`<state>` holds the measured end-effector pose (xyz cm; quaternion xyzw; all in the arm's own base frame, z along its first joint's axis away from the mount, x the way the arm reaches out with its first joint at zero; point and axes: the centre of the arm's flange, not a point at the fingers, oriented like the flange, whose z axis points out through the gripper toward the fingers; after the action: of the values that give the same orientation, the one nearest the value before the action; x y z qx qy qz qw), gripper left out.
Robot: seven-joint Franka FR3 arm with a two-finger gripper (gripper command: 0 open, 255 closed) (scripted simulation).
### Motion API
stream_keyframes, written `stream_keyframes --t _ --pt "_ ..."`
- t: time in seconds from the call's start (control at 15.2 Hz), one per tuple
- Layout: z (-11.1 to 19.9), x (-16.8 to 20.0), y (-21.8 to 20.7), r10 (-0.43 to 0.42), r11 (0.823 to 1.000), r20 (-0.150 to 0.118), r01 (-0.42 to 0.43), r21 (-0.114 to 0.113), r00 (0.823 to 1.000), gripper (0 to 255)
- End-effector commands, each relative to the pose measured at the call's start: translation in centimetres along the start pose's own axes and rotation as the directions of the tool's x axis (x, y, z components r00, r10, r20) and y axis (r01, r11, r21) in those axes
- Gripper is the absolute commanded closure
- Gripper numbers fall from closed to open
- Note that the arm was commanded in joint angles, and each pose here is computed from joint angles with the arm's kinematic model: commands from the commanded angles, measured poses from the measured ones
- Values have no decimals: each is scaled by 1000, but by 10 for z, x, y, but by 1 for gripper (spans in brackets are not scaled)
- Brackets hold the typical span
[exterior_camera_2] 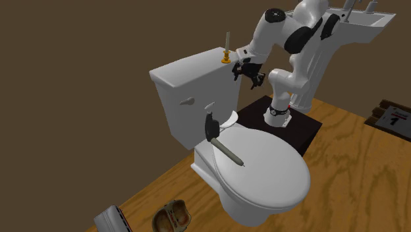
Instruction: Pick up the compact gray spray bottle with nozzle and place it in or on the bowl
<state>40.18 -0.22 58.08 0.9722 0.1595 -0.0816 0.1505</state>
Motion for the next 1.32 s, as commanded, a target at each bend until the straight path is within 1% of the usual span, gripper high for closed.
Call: stream_keyframes --t 0.0,0.07,0.2,0.33,0.46,0.59,0.73,0.86,0.99,1.06,1.25 --pt "17 31 0 -91 994 69 95 -52 993 0" --pt "26 45 -1 -132 987 103 141 -75 986 0" --pt "44 72 -3 -211 965 175 233 -116 962 0" --pt "65 98 -6 -283 934 249 326 -150 926 0" --pt "87 122 -11 -348 892 323 417 -175 880 0" --pt "111 144 -16 -404 841 398 505 -192 824 0" --pt "136 164 -22 -450 782 472 590 -201 758 0" --pt "164 182 -28 -486 716 543 669 -201 684 0" --pt "192 198 -34 -512 643 612 741 -193 603 0" --pt "199 201 -35 -516 626 626 756 -190 584 0" --pt "211 196 -26 -516 626 626 756 -190 584 0"
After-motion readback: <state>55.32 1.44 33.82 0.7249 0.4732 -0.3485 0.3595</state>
